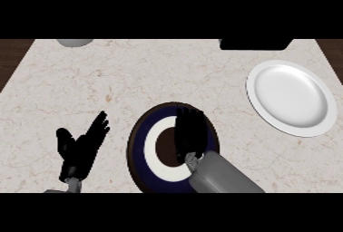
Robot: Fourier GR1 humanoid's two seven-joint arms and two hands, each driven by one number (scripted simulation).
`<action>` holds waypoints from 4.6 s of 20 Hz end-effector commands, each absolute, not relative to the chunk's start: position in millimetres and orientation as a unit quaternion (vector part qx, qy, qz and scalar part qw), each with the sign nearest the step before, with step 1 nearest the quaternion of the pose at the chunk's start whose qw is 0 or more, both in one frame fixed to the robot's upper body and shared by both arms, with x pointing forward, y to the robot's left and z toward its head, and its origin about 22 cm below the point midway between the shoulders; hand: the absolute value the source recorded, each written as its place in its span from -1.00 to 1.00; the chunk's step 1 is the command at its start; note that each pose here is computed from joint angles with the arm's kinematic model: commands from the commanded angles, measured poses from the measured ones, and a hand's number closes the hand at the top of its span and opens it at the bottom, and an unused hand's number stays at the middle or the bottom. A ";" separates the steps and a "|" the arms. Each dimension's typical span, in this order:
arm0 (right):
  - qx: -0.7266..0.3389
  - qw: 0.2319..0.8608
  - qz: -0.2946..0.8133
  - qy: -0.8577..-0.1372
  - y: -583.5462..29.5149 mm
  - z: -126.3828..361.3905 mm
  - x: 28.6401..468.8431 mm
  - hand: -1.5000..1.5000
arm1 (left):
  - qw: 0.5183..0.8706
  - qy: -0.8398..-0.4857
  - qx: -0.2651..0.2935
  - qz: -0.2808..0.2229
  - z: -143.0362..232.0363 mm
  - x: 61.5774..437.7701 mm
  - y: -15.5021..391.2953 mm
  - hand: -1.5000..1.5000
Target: Pick the bell pepper from the plate and place it in the plate
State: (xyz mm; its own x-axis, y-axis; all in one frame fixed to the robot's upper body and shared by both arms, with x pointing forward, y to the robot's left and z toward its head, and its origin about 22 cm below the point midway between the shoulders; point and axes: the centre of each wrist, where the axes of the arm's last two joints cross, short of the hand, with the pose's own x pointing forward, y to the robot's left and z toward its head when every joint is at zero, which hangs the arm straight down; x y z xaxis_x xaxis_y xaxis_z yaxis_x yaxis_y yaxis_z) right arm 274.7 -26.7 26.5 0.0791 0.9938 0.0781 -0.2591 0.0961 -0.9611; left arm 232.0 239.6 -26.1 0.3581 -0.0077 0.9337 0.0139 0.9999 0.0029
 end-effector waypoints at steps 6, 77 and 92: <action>-0.442 0.556 0.563 -0.423 -35.0 13.6 290.0 1.00 | 0.829 -0.559 0.007 -0.009 -32.6 226.4 238.4 0.00; -0.575 0.615 -0.134 -0.523 -383.8 13.4 363.1 -1.00 | 0.817 -0.576 -0.002 -0.020 -21.6 246.6 237.6 0.00; -0.447 0.580 -0.260 -0.629 -418.3 -31.3 290.4 -1.00 | 0.829 -0.559 -0.010 -0.001 -33.7 240.8 251.0 0.00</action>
State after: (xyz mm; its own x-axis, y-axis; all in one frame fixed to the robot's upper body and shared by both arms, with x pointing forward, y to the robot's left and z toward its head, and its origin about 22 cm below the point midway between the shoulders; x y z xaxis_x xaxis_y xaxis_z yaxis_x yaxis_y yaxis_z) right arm 322.4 -409.3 -6.4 0.1398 0.2986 0.9441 0.8753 0.4085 -0.2588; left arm 237.5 240.5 -29.8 0.3472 -0.0063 0.9378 0.0086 1.0000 0.0035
